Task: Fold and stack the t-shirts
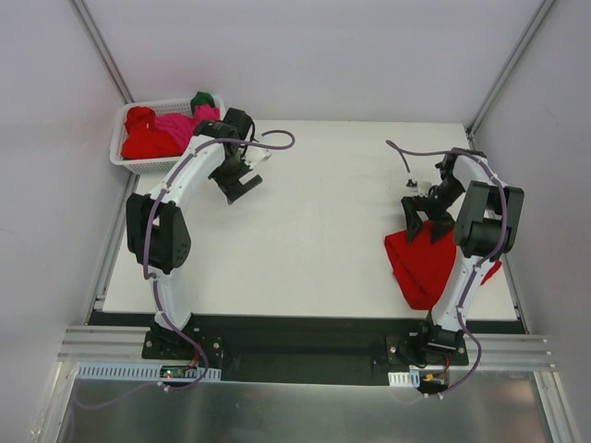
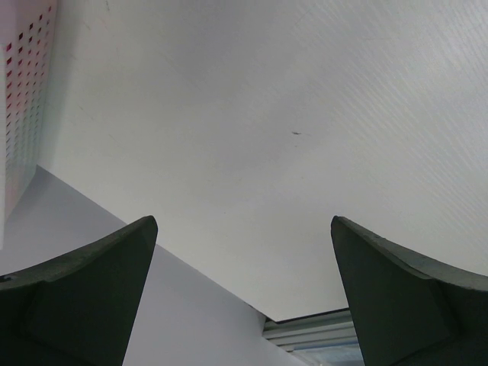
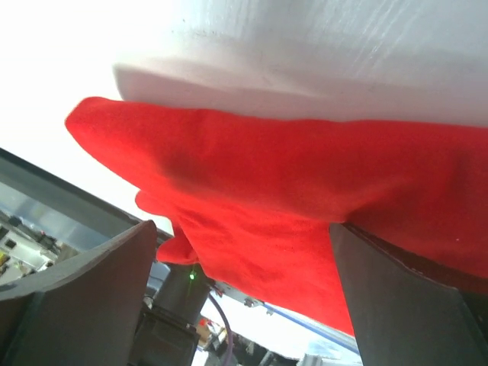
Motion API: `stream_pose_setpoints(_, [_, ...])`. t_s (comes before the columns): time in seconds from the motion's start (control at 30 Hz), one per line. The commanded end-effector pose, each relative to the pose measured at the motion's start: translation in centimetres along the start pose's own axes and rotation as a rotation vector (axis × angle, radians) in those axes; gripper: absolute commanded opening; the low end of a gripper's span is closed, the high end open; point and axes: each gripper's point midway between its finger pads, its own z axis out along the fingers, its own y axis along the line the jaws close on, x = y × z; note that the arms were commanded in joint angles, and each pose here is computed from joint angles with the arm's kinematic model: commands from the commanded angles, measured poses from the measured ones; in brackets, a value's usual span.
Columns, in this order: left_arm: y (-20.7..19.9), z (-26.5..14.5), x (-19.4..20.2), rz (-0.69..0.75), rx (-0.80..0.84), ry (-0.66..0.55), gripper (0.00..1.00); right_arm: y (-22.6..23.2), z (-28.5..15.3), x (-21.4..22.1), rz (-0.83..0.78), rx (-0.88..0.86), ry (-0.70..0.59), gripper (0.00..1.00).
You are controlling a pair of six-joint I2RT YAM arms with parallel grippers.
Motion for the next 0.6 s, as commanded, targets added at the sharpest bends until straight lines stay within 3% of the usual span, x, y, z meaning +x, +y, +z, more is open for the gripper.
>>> stream_pose_setpoints(0.0, [0.5, -1.9, -1.1, 0.006, -0.025, -0.048, 0.99, 0.1, -2.6, 0.0, 0.065, 0.009, -0.079, 1.0])
stream_pose_setpoints(0.1, [0.3, -2.0, -1.2, 0.015, -0.023, -0.05, 0.99, 0.5, -1.6, 0.7, 0.141, -0.046, -0.042, 1.0])
stream_pose_setpoints(0.57, [-0.1, -2.0, -0.9, 0.025, -0.016, -0.044, 0.99, -5.1, -1.5, 4.3, 0.237, 0.087, 0.012, 1.0])
